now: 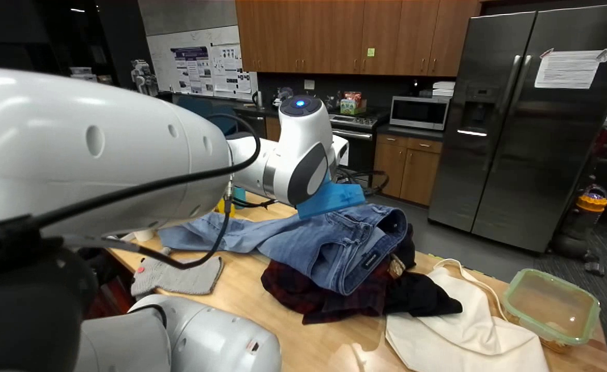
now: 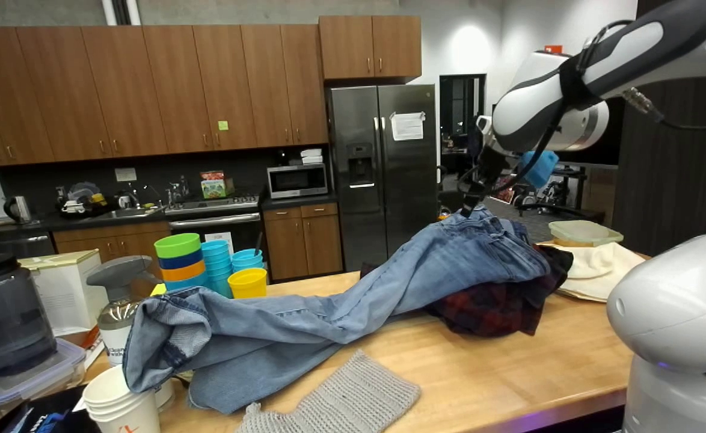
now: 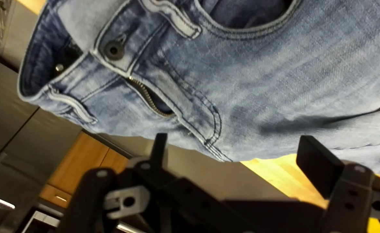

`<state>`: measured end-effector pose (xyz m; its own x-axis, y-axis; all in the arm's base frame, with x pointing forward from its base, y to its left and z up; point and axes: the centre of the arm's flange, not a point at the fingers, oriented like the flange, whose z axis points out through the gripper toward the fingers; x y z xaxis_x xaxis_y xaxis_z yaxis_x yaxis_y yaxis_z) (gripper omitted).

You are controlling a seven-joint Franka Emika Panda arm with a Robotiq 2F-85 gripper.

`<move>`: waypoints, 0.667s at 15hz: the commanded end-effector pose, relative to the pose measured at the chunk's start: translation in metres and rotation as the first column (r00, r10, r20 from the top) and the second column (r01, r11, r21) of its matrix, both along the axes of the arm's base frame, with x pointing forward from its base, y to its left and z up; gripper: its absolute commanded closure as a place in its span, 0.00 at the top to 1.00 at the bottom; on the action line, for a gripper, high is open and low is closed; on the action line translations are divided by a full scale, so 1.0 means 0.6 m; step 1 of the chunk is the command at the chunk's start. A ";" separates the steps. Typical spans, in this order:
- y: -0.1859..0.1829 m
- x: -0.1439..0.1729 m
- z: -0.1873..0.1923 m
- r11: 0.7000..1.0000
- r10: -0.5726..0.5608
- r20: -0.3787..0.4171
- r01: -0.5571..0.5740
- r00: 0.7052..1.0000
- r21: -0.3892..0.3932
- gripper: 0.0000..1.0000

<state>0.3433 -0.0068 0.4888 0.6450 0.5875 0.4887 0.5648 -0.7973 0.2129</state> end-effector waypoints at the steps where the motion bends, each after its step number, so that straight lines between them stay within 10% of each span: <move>1: -0.048 -0.037 -0.025 0.989 -0.089 0.025 0.085 0.996 0.125 1.00; 10: -0.121 -0.061 -0.017 0.909 -0.255 -0.007 0.242 0.967 0.338 1.00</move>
